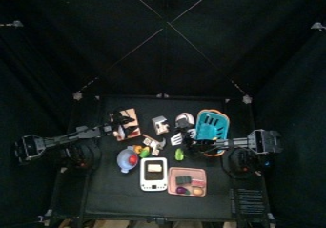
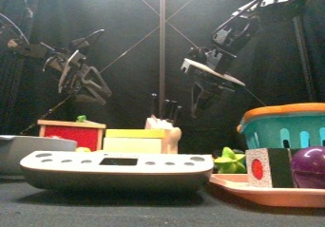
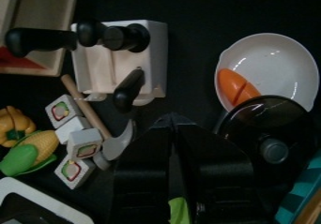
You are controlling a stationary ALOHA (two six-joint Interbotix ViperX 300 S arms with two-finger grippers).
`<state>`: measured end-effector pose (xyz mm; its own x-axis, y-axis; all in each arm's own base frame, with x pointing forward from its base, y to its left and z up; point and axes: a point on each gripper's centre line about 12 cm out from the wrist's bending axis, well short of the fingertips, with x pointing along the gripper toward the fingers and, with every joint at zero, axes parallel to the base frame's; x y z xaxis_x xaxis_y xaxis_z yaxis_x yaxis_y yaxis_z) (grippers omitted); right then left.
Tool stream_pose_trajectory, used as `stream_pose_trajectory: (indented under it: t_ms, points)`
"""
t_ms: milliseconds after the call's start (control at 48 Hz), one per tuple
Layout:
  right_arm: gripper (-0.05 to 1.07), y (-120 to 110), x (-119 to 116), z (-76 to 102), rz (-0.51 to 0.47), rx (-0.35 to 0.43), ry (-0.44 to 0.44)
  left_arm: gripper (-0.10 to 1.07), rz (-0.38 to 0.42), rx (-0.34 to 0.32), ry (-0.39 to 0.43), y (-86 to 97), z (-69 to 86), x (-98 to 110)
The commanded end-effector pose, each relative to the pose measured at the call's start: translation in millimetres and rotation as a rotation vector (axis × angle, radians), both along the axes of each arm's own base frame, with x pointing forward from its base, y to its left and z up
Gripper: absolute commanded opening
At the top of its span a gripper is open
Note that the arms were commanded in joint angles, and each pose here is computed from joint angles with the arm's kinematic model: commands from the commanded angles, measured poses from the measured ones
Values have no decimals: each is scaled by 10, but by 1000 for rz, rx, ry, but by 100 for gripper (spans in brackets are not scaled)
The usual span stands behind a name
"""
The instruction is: Grab pot lid
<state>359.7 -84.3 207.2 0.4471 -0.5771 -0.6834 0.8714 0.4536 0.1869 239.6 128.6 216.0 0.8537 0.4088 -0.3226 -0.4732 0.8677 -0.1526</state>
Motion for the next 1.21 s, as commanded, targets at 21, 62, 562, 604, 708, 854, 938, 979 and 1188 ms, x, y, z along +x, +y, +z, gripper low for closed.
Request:
stream_pose_trajectory:
  t_ms: [21, 62, 562, 604, 708, 854, 938, 979, 1188]
  points:
    - [45, 109, 12, 155, 30, -15, -45, 88, 3, 10, -17, 22, 48, 11]
    - [46, 135, 15, 145, 37, -17, -41, 88, 2, 9, -16, 17, 42, 10]
    - [46, 161, -270, 359, -22, -149, 10, 88, -166, 119, -94, -240, 219, 213]
    - [46, 143, -329, 370, -34, -157, 12, 88, -213, 143, -125, -320, 296, 297]
    - [46, 110, -500, 407, -55, -181, 7, 88, -286, 180, -188, -430, 457, 504]
    - [46, 79, -760, 538, -58, -203, -38, 88, -344, 208, -206, -453, 525, 900]
    - [46, 49, -893, 616, -63, -218, -69, 88, -376, 214, -179, -451, 447, 1224]
    - [46, 25, -962, 656, -67, -229, -85, 88, -391, 219, -171, -452, 417, 1391]
    - [46, -83, -1348, 759, -79, -288, -151, 89, -408, 250, -155, -309, 311, 2144]
